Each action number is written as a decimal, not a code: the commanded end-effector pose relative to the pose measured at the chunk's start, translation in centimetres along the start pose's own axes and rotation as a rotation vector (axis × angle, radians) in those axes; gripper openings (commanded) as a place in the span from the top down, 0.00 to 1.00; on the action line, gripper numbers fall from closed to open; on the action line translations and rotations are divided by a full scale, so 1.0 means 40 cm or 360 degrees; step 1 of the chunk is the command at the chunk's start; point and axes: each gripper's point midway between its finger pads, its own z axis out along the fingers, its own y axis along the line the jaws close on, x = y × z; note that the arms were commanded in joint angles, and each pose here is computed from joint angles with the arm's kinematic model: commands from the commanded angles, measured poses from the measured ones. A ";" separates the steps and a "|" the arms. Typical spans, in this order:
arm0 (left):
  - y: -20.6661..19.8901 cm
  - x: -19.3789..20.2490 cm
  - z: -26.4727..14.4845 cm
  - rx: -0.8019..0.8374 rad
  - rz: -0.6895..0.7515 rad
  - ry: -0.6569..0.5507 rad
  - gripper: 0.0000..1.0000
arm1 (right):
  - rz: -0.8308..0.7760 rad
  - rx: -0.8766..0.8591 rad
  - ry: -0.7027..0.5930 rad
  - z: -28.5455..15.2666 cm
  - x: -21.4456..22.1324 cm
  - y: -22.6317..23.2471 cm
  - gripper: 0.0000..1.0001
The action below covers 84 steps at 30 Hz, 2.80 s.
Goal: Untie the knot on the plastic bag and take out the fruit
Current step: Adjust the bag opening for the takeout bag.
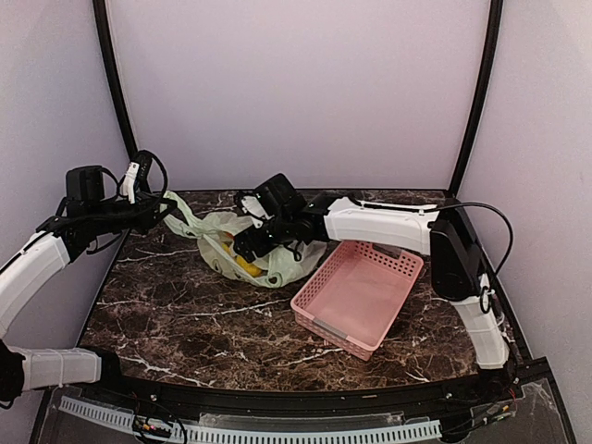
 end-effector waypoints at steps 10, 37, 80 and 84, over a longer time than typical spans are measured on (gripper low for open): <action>-0.034 -0.004 -0.005 0.0115 0.0019 -0.0036 0.99 | 0.0173 0.0192 -0.0091 0.038 -0.056 -0.209 0.34; -0.083 -0.249 -0.091 0.0088 -0.0138 -0.0149 0.28 | 0.0086 -0.0174 -0.0627 -0.190 -0.355 -0.206 1.00; -0.059 0.064 0.279 -0.0180 0.0206 0.0889 0.05 | 0.0013 -0.0041 -0.0591 -0.183 -0.340 -0.190 1.00; -0.061 0.077 0.296 -0.0153 0.0188 0.0915 0.25 | 0.0002 -0.0037 -0.0586 -0.185 -0.332 -0.190 1.00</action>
